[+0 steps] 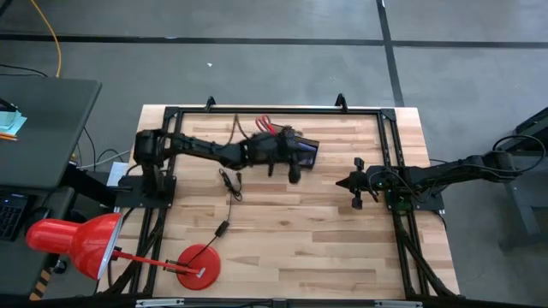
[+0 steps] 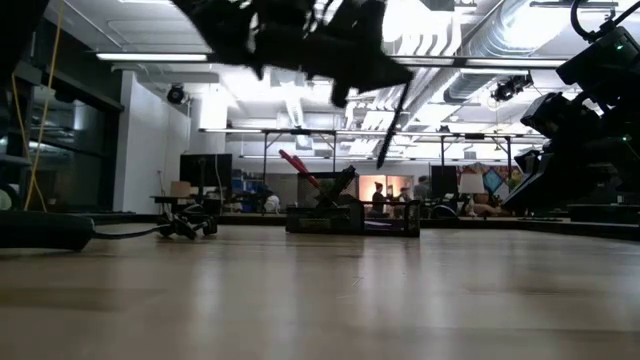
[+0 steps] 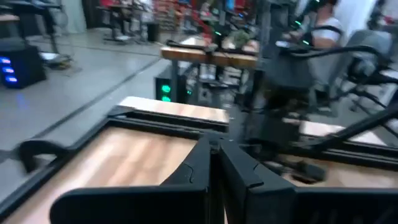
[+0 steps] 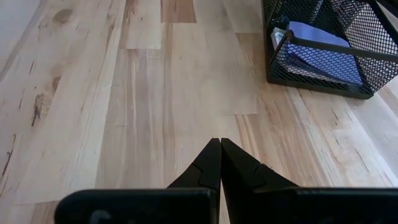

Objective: Pick and place office supplies into organizer
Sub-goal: Put the black pen into the mesh desk organizer

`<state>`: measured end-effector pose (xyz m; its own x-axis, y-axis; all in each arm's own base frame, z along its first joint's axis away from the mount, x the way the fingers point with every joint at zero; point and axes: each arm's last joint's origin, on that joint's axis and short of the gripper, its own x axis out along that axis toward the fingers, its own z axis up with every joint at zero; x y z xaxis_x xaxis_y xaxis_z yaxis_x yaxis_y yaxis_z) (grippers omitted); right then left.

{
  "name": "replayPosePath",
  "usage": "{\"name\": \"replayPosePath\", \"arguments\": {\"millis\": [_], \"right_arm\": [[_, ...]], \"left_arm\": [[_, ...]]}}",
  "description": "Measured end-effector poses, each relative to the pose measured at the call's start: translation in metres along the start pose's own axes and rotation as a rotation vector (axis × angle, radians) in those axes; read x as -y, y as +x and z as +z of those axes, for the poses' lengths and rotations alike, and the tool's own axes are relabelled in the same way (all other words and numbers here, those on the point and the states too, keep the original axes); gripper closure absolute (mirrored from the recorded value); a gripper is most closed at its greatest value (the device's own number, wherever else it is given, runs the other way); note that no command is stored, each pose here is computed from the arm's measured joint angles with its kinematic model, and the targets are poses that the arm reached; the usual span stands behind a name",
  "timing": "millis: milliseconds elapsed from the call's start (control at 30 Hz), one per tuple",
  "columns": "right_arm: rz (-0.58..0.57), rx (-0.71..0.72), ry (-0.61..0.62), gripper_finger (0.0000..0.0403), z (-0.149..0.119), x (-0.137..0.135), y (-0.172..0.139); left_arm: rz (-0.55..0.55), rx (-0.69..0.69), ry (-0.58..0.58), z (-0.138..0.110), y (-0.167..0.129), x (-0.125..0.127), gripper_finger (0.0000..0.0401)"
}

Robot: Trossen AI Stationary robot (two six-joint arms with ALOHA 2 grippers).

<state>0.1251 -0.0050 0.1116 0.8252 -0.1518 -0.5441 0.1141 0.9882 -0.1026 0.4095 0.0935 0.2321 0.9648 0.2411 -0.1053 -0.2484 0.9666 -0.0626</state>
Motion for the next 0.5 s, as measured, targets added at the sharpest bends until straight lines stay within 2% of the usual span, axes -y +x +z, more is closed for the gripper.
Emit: {"name": "replayPosePath", "arguments": {"millis": [233,400,500], "right_arm": [[0.000,-0.001,0.000,0.0402,0.000,0.000,0.000],[0.000,-0.002,0.000,0.0402,0.000,0.000,0.000],[0.000,-0.002,0.000,0.0402,0.000,0.000,0.000]], "left_arm": [[0.027,0.146,-0.015,-0.007,-0.045,-0.031,0.0401],[0.058,0.207,0.083,-0.004,-0.052,-0.053,0.0401],[0.047,0.214,0.088,-0.002,-0.054,-0.062,0.0401]]}}
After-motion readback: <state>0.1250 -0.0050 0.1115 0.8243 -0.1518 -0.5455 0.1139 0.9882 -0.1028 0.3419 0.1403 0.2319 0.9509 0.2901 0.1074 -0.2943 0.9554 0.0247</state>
